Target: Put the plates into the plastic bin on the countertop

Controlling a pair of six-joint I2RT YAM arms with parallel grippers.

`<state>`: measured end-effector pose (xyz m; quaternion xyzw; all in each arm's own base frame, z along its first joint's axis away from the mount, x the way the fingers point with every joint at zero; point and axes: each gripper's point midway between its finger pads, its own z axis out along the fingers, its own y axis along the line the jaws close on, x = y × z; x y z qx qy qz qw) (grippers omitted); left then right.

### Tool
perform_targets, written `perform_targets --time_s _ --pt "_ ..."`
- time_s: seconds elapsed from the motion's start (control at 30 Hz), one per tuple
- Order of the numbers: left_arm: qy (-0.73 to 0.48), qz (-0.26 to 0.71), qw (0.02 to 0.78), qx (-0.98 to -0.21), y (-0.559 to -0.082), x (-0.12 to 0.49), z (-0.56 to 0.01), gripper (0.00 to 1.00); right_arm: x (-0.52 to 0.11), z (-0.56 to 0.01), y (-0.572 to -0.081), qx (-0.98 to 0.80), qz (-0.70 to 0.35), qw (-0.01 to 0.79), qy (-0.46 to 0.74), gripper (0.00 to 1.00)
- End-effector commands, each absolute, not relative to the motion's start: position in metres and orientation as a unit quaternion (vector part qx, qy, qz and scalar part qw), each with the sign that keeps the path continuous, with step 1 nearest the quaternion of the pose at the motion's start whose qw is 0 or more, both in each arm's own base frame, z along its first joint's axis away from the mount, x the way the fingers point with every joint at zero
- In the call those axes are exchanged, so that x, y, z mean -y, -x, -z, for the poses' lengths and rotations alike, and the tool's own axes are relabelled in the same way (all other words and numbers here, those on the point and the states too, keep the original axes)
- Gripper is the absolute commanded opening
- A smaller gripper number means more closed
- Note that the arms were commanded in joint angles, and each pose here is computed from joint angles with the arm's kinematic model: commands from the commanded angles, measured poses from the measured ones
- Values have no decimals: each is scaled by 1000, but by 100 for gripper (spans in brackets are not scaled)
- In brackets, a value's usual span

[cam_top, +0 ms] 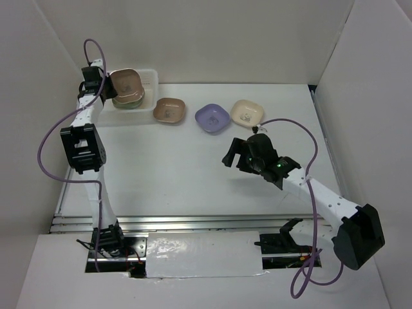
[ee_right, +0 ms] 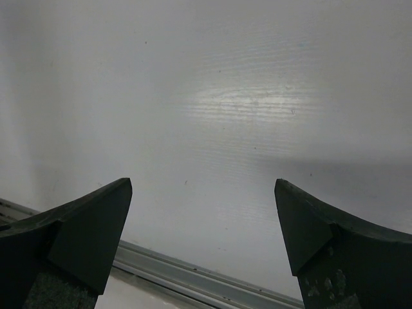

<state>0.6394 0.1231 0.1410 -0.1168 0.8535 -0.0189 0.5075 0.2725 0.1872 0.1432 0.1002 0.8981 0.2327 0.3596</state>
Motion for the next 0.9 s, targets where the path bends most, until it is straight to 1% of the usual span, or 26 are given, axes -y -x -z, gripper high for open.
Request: perform_targets --time_s 0.0,0.03,0.07,0.1,0.13,0.2,0.23,0.27,0.3,0.33,0.37,0.4,0.43,0.47,0.5,0.53,0.57,0.6,0.63,0.67,0.73,0.77,0.8,0.83,0.87 --pt "93 15 546 -833 -658 -119 -175 36 -202 -167 -287 -880 -255 392 -81 100" --pt "95 12 542 -835 -658 -121 -172 63 -204 -167 -288 -881 -255 391 -79 100" --pt "92 10 543 -835 -658 -119 -175 75 -204 -166 -290 -882 -252 391 -77 100" --pt "104 -5 544 -833 -656 -121 -177 90 -204 -165 -291 -882 -249 391 -77 100" --pt "106 -6 555 -825 -655 -121 -192 99 -203 -163 -293 -884 -244 390 -79 100" --pt "137 0 563 -815 -648 -122 -203 99 -196 -161 -303 -885 -235 392 -93 100" --pt "153 -6 592 -791 -643 -127 -239 99 -193 -162 -309 -881 -236 396 -105 100" --pt "173 -4 599 -782 -638 -128 -249 99 -187 -161 -315 -879 -234 398 -116 100" --pt "209 15 595 -776 -629 -124 -249 99 -171 -154 -330 -880 -223 396 -141 100" --pt "224 23 615 -756 -615 -120 -285 99 -163 -159 -345 -873 -220 404 -158 100" --pt "261 45 600 -755 -604 -113 -279 99 -151 -159 -359 -870 -209 408 -180 100" --pt "269 61 598 -752 -596 -98 -289 99 -125 -140 -379 -875 -172 397 -216 100" --pt "283 66 594 -750 -574 -87 -310 99 -108 -151 -401 -866 -141 410 -248 100" --pt "281 78 580 -761 -564 -62 -306 99 -97 -125 -417 -877 -106 387 -263 100" --pt "273 77 575 -768 -555 -46 -308 99 -73 -114 -426 -879 -76 373 -288 100" --pt "278 53 579 -765 -537 -42 -322 99 -70 -129 -450 -872 -84 381 -295 100" --pt "267 42 572 -774 -532 -32 -316 99 -65 -125 -460 -875 -84 371 -299 100" --pt "259 42 571 -778 -527 -25 -318 99 -54 -99 -466 -885 -68 341 -310 100" --pt "266 37 543 -796 -517 -24 -310 99 -52 -106 -481 -882 -74 349 -309 100" --pt "259 59 530 -805 -513 -4 -308 99 -45 -102 -494 -880 -68 351 -312 100" --pt "247 76 496 -829 -495 14 -296 99 -44 -94 -506 -885 -70 343 -308 100" --pt "232 83 492 -835 -489 31 -294 99 -46 -76 -512 -893 -65 324 -305 100" --pt "222 93 504 -830 -475 42 -308 99 -49 -83 -523 -894 -67 326 -298 100" --pt "195 98 500 -838 -464 64 -298 99 -52 -61 -527 -904 -61 304 -294 99" --pt "185 100 501 -840 -455 72 -297 99 -52 -56 -527 -910 -55 290 -291 99"
